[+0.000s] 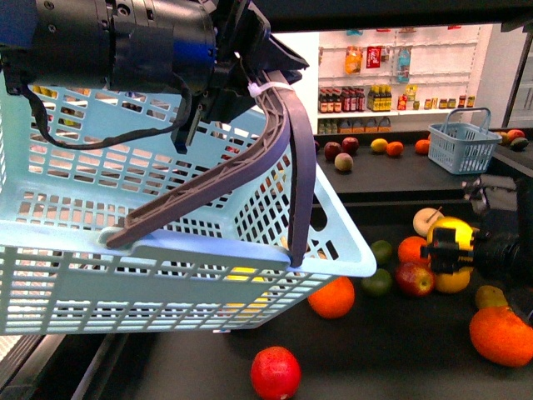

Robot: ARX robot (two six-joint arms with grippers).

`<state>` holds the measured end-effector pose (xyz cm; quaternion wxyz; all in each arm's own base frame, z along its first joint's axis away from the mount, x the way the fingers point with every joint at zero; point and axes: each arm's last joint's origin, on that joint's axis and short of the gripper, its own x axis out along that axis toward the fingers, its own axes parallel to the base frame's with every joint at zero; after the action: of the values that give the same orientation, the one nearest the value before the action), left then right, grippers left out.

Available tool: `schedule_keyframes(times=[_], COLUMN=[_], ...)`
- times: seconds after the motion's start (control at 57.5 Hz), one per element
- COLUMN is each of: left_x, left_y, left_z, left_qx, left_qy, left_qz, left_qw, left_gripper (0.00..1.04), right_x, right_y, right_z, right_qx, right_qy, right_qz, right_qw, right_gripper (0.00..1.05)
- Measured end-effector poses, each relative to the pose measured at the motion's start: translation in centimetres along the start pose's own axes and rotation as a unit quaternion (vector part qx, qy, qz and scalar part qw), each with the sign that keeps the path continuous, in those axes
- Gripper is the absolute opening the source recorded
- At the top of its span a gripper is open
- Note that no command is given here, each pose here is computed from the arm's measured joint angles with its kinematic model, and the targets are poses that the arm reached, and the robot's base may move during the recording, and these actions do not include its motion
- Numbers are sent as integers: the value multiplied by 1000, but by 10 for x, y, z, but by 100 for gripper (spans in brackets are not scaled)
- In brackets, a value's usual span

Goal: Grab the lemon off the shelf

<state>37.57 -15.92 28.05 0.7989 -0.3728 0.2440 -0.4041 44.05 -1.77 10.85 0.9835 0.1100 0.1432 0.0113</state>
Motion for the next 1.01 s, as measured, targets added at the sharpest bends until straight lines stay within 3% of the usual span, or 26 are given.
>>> schedule_keyframes(times=[0.156, 0.278, 0.539, 1.008], left_x=[0, 0, 0, 0], left_y=[0, 0, 0, 1], left_z=[0, 0, 0, 0], left_qx=[0, 0, 0, -1], left_qy=[-1, -1, -1, -2], left_qz=[1, 0, 1, 3], left_qw=[1000, 1000, 1000, 1000], left_gripper=[8, 8, 8, 8], right_x=[-39, -57, -65, -50], right_y=[44, 78, 120, 136], right_z=[46, 58, 33, -1], right_qx=[53, 63, 66, 67], right_qy=[-54, -66, -23, 19], right_qz=[106, 170, 234, 240], right_qw=[992, 981, 970, 968], right_gripper=[63, 63, 63, 64])
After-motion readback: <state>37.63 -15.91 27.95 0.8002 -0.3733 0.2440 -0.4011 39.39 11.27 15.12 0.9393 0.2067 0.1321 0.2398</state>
